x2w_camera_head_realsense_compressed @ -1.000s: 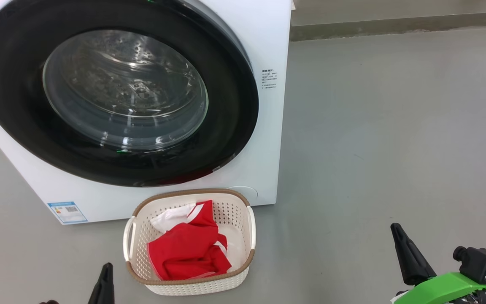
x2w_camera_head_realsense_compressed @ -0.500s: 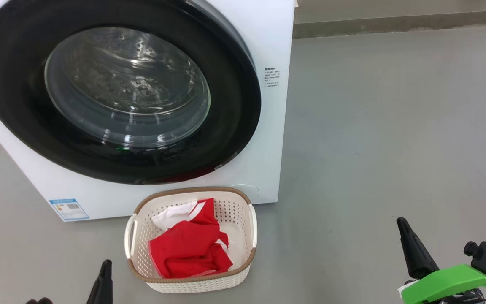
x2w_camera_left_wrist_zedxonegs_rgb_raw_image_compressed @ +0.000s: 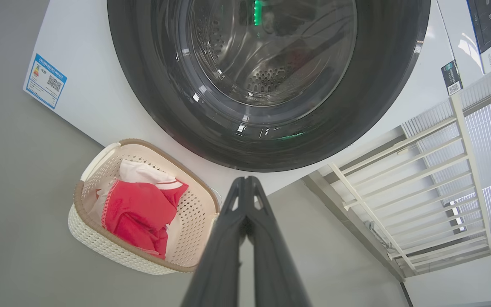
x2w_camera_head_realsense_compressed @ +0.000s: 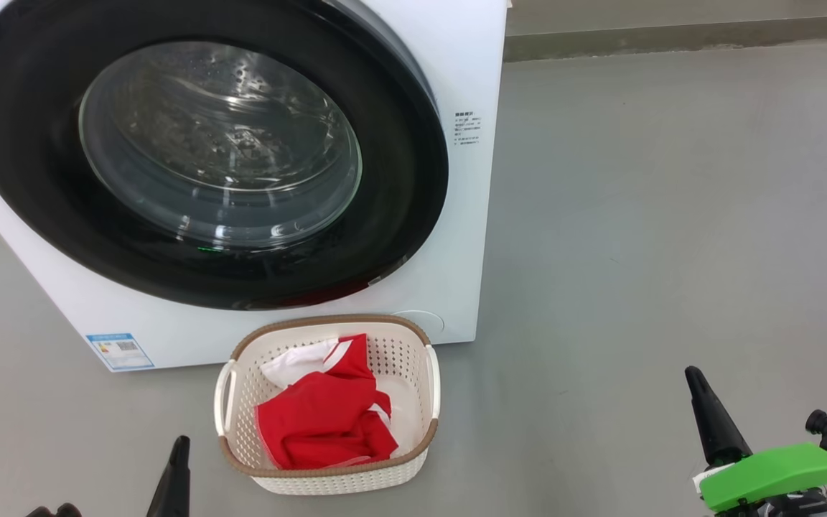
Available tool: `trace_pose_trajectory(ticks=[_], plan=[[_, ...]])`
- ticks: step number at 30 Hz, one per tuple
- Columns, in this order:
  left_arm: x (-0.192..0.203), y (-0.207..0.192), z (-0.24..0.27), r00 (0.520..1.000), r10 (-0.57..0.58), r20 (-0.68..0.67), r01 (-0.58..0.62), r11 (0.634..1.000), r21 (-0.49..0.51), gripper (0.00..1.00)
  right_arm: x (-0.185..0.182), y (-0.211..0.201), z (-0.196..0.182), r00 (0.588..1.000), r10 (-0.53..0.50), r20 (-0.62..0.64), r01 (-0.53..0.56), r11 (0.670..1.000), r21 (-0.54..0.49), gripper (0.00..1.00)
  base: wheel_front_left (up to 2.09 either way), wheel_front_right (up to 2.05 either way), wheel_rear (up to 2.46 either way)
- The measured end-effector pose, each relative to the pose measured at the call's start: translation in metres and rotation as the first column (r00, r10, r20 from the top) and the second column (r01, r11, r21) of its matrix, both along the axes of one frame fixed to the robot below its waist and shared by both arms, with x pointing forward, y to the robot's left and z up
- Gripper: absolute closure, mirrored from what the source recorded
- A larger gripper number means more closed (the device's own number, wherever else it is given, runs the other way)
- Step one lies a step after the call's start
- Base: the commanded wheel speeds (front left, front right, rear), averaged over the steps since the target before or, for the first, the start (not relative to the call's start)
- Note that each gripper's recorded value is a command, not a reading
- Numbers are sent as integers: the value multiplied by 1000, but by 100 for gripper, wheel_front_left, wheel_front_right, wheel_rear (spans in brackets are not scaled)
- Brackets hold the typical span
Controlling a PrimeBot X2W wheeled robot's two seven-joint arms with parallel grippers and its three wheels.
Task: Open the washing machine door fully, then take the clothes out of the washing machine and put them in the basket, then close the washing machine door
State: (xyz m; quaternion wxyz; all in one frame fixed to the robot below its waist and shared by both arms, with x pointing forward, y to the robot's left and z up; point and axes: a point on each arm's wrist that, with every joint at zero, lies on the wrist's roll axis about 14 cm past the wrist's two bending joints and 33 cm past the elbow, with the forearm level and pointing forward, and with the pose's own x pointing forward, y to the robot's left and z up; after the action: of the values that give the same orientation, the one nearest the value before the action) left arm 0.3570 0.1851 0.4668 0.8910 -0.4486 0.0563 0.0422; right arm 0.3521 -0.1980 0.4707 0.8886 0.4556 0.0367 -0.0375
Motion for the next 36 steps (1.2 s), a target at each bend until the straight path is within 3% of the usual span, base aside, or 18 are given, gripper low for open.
trace_pose_trajectory(ticks=[19, 36], plan=[[8, 0, 4, 1000, 13, 7, -11, 976, -218, 100, 6, -4, 0, 1000, -24, -6, 25, 978, 207, 100, 0, 0, 0], [13, 0, 8, 1000, 19, 20, -9, 919, -395, 100, 14, -6, 5, 999, -42, 5, 37, 923, 383, 100, 0, 0, 0]])
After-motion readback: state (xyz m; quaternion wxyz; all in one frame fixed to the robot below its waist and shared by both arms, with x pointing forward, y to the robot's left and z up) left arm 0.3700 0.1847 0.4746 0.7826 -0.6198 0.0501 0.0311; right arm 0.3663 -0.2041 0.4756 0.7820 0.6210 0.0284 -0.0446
